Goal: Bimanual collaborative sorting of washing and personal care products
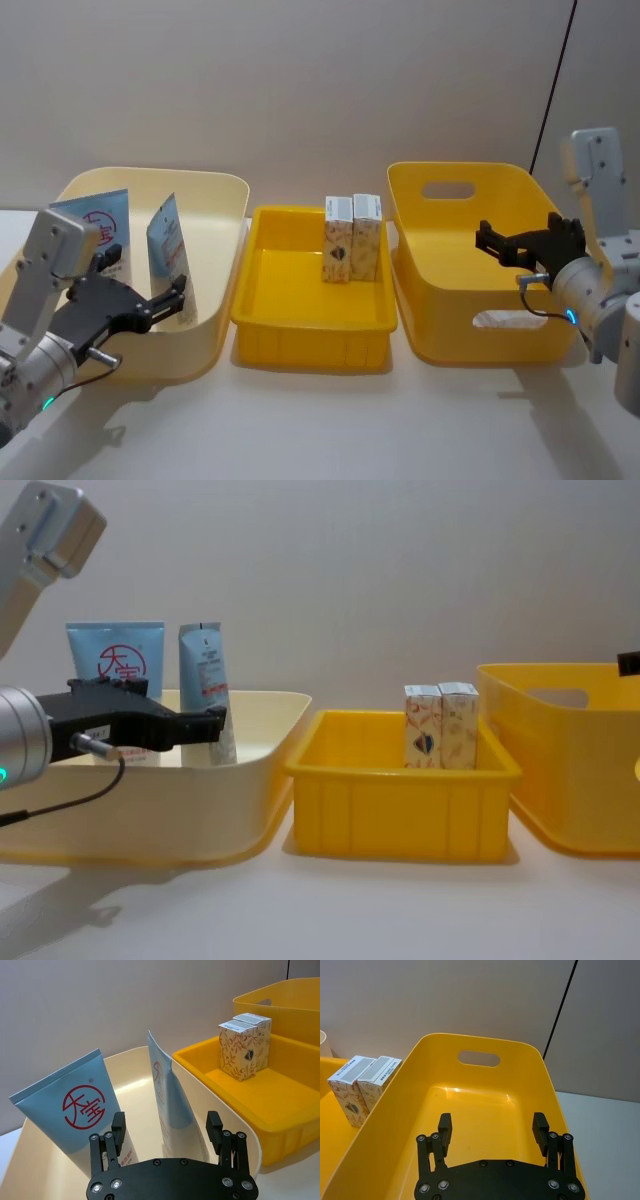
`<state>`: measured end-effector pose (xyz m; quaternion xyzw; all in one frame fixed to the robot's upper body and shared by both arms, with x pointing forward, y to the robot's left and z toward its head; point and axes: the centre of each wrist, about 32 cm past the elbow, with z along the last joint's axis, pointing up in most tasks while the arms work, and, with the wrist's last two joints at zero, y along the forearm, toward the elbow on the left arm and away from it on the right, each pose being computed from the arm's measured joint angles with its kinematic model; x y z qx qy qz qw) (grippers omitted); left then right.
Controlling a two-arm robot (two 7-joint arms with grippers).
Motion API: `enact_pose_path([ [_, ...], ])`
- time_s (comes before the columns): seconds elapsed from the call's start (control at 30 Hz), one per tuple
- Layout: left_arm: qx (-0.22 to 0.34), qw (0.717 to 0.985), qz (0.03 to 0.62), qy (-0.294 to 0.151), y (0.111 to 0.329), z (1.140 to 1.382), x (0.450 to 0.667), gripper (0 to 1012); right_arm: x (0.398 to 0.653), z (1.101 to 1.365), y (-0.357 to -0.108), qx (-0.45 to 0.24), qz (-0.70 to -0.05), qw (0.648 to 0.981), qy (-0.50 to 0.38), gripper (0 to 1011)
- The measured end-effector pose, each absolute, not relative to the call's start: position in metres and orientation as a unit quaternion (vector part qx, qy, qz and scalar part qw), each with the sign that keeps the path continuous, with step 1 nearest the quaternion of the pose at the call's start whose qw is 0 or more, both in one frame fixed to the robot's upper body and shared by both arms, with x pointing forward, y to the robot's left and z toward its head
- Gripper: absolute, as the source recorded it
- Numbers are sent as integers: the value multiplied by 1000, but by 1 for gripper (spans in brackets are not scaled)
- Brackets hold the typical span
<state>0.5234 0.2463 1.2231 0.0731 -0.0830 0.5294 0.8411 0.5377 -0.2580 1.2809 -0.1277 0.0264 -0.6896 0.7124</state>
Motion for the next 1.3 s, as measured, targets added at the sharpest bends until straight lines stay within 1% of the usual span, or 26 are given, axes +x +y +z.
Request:
enact_pose_path([
  [0.63,78,856,505,-75,242,1225,552,1003,538,1281,-258,-128,-690,712,26,1001],
  [1.17,83,859,500,-77,240,1224,565,1003,538,1281,-258,-128,-690,712,26,1001],
  [1.2,84,858,500,-77,240,1224,566,1000,538,1281,-258,-128,-690,712,26,1001],
  [1.3,84,859,500,-78,240,1224,567,946,538,1281,-258,-128,-690,712,26,1001],
])
